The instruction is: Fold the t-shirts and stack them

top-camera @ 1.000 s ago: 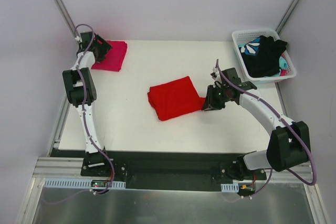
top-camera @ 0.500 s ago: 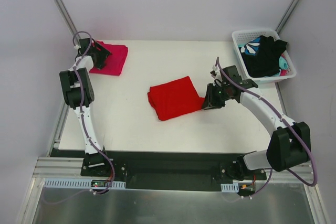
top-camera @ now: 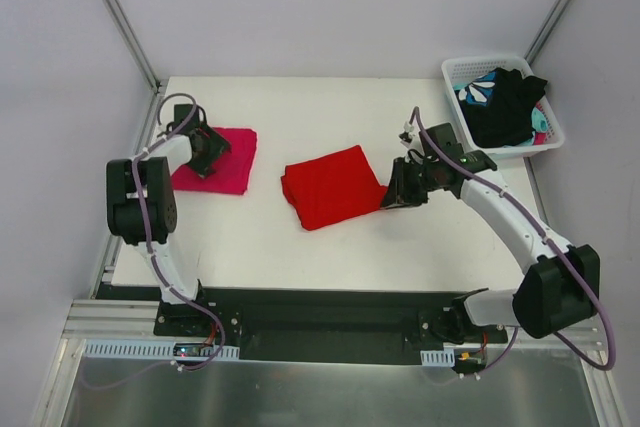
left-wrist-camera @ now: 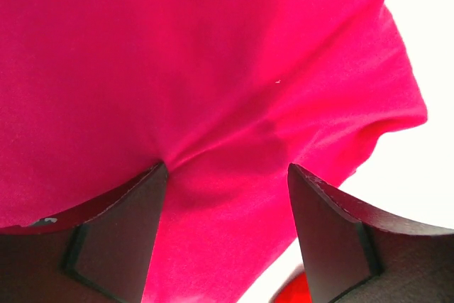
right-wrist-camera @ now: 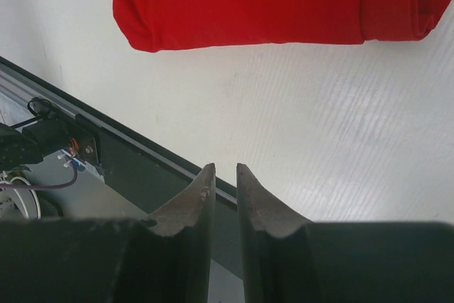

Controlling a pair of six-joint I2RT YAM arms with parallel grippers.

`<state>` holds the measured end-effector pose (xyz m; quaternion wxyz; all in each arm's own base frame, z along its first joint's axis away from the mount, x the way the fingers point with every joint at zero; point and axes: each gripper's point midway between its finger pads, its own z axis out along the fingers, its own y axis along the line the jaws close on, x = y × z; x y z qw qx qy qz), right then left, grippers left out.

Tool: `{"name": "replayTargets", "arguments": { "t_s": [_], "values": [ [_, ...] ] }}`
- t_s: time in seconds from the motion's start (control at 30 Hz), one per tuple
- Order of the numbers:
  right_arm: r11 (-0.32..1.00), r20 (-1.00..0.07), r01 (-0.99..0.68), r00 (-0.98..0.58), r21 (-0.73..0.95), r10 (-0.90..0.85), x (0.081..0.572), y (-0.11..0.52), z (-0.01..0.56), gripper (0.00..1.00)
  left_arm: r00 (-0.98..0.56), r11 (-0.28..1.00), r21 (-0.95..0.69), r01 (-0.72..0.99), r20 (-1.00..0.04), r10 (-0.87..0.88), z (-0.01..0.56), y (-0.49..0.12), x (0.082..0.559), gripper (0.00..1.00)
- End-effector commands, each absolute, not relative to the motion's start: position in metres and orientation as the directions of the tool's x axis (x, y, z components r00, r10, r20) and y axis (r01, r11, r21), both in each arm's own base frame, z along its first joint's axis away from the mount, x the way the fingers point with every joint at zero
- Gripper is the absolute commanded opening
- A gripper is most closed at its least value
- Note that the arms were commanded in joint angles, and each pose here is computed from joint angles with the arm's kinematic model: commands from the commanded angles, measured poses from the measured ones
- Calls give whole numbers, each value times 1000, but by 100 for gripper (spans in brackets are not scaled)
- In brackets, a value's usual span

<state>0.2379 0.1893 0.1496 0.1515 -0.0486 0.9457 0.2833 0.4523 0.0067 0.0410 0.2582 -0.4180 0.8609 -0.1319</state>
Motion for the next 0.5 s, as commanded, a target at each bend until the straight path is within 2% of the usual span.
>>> {"name": "replayTargets", "arguments": {
  "t_s": [0.0,0.13,0.47],
  "values": [
    [814,-363,-212,-932,541,-1,225,190,184,21,-527,614,-358,-703,-318,-788,37,-23,390,69],
    [818,-380,-222,-925,530,-5,217,185,189,21,-555,645,-336,-687,-329,-764,31,-57,348,69],
    [826,-382,-205,-924,525,13,195,175,184,22,-610,677,-336,-655,-294,-736,14,-122,314,69]
  ]
}}
